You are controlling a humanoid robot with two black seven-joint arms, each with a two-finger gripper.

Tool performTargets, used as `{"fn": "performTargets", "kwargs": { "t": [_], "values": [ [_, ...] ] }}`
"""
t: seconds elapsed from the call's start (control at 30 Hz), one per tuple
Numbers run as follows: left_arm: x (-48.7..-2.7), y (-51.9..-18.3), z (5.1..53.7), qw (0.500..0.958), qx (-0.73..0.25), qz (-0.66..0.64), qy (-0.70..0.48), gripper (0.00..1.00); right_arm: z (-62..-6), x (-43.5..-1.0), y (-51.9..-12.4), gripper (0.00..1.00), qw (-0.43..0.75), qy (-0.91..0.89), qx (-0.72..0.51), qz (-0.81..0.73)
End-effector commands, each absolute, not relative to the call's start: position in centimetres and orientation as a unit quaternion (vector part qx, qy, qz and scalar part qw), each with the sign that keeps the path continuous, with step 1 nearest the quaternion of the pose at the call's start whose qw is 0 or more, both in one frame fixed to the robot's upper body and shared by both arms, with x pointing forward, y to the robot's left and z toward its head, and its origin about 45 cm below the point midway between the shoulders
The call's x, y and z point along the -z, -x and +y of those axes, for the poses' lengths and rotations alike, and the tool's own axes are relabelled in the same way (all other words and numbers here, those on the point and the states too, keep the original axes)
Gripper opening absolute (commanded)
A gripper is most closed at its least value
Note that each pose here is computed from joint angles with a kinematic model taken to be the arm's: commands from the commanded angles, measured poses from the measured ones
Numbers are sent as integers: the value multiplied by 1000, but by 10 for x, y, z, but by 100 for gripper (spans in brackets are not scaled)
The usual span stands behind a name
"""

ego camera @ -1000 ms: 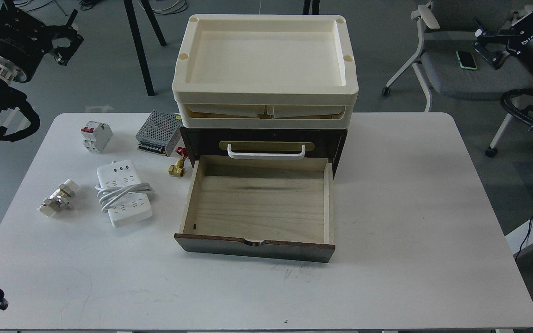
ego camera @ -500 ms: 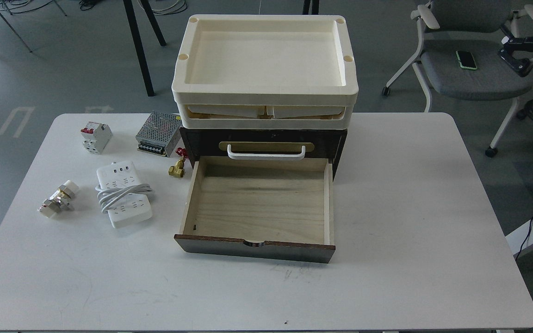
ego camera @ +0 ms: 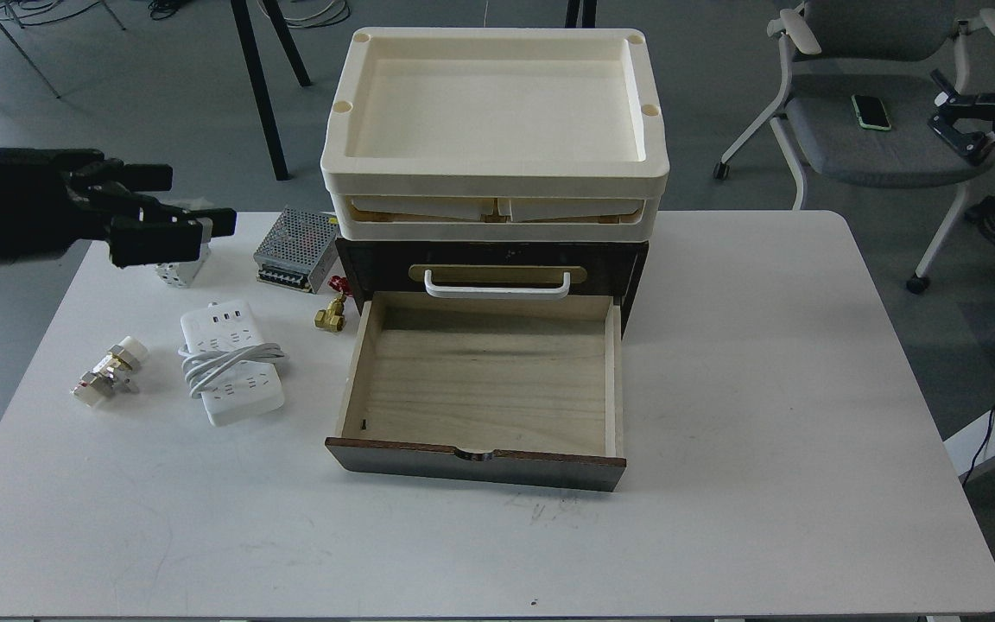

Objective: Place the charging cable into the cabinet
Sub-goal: 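Move the left gripper down to the white power strip with cable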

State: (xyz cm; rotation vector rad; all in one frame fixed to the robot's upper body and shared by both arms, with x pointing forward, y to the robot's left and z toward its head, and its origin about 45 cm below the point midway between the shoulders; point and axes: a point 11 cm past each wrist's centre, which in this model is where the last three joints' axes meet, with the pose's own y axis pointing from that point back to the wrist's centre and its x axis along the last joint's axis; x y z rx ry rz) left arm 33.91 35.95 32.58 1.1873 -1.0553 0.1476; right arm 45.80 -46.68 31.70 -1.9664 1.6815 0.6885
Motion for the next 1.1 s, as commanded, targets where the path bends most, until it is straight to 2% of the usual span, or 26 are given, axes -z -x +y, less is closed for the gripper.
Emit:
{"fn": "performTargets", "kwargs": {
  "t": [0.0,0.1,0.37,0.6,0.8,1.07],
  "values": [
    [-270,-340,359,657,34,-482,-579,98,-469,-309,-455,100,226,711,-255,615],
    [-242,-343,358,640,72,-479,-596,97,-470,-306,-453,100,224,709,-257,617],
    [-192,-373,372,654,45,-424,-625,97,-473,-296,-449,100,219,705,-264,621],
    [-171,-367,361,659,80,-416,-622,95,-475,-291,-446,100,215,702,-268,624],
    [-161,-370,361,662,80,-408,-624,88,-476,-286,-444,100,213,700,-271,626],
    [-153,-375,363,661,71,-406,-627,66,-478,-282,-442,100,211,697,-273,628]
  ]
}}
